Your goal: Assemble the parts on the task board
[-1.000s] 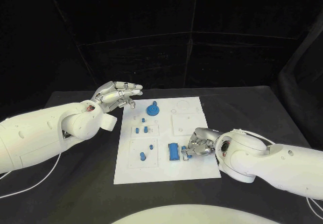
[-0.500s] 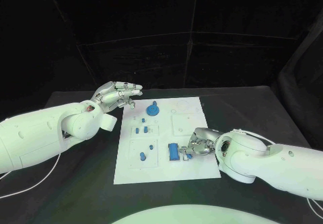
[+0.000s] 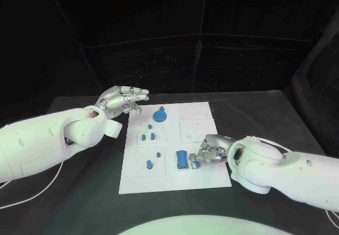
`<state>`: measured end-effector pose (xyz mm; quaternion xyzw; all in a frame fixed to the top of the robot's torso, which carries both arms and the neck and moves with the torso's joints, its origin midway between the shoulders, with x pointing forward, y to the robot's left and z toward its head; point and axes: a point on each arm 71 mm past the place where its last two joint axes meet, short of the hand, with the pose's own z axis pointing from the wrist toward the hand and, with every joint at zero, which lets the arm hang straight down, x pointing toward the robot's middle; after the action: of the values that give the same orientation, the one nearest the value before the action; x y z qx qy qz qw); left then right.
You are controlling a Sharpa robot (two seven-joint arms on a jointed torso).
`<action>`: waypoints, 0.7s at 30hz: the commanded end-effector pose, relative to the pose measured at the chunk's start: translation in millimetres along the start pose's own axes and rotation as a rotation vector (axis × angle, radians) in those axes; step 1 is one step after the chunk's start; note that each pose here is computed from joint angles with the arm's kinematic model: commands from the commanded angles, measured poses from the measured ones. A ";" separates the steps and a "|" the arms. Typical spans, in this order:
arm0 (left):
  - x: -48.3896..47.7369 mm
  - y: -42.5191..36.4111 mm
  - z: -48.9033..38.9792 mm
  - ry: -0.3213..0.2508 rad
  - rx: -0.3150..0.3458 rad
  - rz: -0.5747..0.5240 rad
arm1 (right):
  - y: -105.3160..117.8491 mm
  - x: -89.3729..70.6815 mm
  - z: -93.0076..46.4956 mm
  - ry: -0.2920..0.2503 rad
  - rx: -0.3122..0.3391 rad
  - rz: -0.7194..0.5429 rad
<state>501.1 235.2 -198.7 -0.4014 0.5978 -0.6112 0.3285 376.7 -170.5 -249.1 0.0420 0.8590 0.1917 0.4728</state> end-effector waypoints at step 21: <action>0.4 -0.8 0.6 0.009 0.004 -0.006 | 3.6 3.0 -2.7 0.046 -0.036 -0.022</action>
<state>501.5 235.8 -199.1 -0.4019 0.5981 -0.6104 0.3288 373.9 -169.5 -249.2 0.0283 0.8639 0.1947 0.4636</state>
